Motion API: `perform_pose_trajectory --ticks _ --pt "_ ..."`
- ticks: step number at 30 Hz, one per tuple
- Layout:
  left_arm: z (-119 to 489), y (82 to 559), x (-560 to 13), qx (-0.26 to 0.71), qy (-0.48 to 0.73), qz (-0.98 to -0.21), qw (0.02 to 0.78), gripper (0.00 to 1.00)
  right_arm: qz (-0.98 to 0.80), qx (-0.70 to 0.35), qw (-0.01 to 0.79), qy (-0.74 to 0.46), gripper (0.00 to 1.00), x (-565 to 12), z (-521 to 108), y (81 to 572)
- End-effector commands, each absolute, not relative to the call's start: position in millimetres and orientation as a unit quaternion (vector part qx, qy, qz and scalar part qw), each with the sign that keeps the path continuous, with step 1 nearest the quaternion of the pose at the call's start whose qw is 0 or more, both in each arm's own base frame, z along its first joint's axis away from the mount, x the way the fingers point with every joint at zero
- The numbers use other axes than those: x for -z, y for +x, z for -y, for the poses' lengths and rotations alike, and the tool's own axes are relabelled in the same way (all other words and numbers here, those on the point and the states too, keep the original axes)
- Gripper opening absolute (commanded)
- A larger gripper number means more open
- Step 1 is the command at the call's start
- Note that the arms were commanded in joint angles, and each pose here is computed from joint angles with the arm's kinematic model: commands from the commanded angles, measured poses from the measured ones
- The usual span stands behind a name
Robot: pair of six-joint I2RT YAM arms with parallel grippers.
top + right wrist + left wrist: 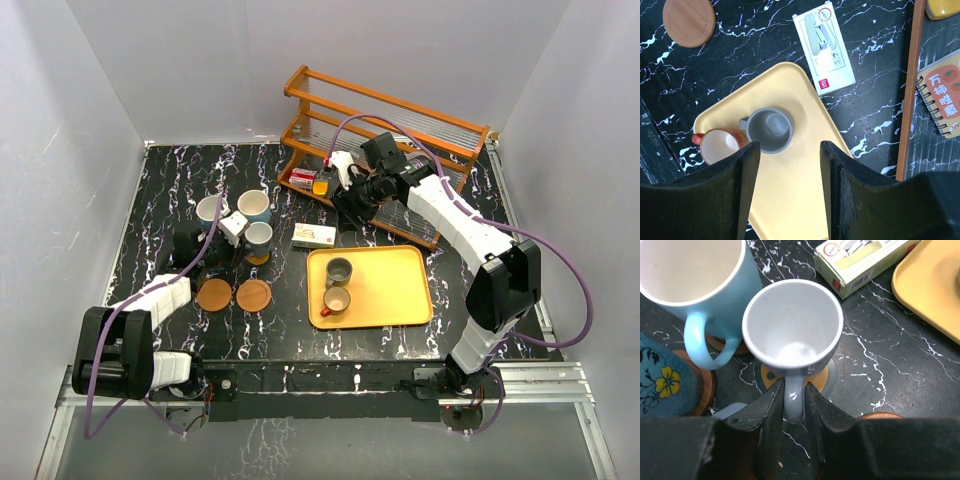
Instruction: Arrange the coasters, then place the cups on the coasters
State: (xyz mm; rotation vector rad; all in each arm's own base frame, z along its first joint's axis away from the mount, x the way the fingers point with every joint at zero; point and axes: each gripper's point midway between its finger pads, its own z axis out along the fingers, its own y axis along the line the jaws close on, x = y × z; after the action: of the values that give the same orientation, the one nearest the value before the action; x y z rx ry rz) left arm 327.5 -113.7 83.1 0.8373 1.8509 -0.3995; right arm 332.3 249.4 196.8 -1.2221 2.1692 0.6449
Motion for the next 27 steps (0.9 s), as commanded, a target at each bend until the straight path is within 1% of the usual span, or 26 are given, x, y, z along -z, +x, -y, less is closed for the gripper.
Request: perform_pose_trajectory --ticks 1,12,21,27 --pt "109 321 -78 0.16 0.356 -0.774 0.498 0.23 -0.796 -0.244 0.308 -0.461 0.5 -216 -251 336" --pt "105 320 -82 0.145 0.36 -0.775 0.498 0.24 -0.799 -0.24 0.302 -0.462 0.5 -211 -248 334" --pt "102 320 -90 0.132 0.369 -0.773 0.5 0.15 -0.799 -0.237 0.302 -0.463 0.5 -211 -246 333" --pt "100 318 -92 0.128 0.369 -0.773 0.5 0.15 -0.799 -0.237 0.302 -0.463 0.5 -210 -246 333"
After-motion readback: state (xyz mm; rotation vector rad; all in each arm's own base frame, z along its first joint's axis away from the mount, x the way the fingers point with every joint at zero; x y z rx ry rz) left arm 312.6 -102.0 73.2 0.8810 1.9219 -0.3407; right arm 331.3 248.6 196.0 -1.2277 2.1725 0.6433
